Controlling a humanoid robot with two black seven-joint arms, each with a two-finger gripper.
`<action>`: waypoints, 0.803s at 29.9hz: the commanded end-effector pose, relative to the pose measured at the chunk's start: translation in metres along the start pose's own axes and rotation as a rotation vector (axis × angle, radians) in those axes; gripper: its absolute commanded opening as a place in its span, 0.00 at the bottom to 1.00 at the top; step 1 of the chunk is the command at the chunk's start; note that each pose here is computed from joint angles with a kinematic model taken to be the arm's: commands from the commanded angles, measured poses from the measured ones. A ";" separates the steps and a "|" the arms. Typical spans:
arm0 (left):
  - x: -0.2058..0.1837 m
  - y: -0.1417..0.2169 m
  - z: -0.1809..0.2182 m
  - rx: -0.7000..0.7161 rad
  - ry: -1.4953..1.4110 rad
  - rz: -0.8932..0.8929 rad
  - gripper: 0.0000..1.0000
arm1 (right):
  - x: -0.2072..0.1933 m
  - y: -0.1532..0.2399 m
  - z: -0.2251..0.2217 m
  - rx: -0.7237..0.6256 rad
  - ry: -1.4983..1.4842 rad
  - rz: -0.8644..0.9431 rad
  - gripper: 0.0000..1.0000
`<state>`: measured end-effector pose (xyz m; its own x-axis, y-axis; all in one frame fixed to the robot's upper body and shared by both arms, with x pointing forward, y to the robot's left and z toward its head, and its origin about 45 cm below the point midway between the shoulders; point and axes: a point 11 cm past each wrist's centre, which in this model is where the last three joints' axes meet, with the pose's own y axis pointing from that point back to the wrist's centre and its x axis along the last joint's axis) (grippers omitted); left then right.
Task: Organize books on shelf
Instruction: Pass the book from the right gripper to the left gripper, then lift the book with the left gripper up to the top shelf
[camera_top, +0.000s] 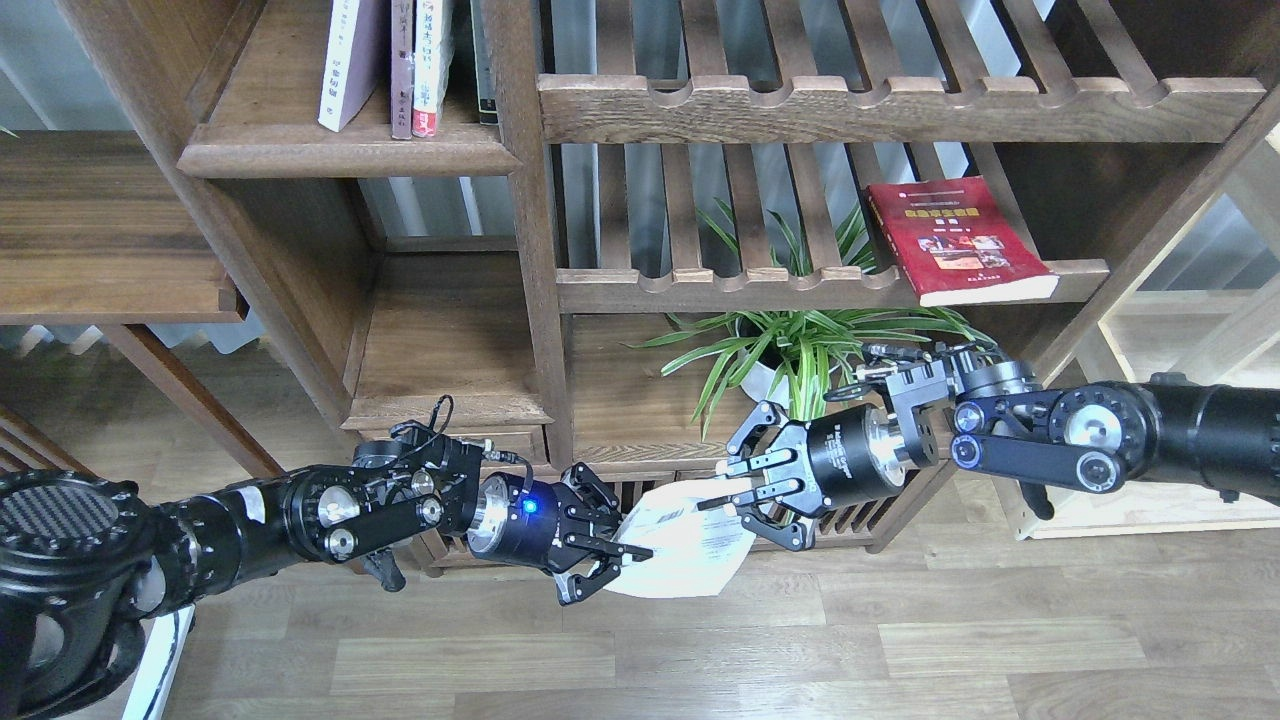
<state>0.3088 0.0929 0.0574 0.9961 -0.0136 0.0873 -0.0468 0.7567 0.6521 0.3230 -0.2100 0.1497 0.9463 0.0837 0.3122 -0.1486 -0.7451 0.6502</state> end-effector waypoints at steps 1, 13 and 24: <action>0.000 0.000 -0.001 0.003 0.000 -0.001 0.00 | 0.003 0.005 0.000 0.013 -0.069 0.006 0.52; 0.017 0.003 0.020 -0.068 0.027 0.057 0.00 | 0.006 0.081 0.087 -0.177 -0.261 0.176 0.85; 0.057 0.058 0.000 -0.093 0.128 0.220 0.00 | -0.031 0.149 0.167 -0.330 -0.468 0.399 1.00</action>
<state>0.3550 0.1185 0.0939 0.9739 0.1942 0.1172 -0.2263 0.7972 0.5598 0.3261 -0.4142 0.1279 0.8480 -0.4486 0.2821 -0.4891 -0.4575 0.7427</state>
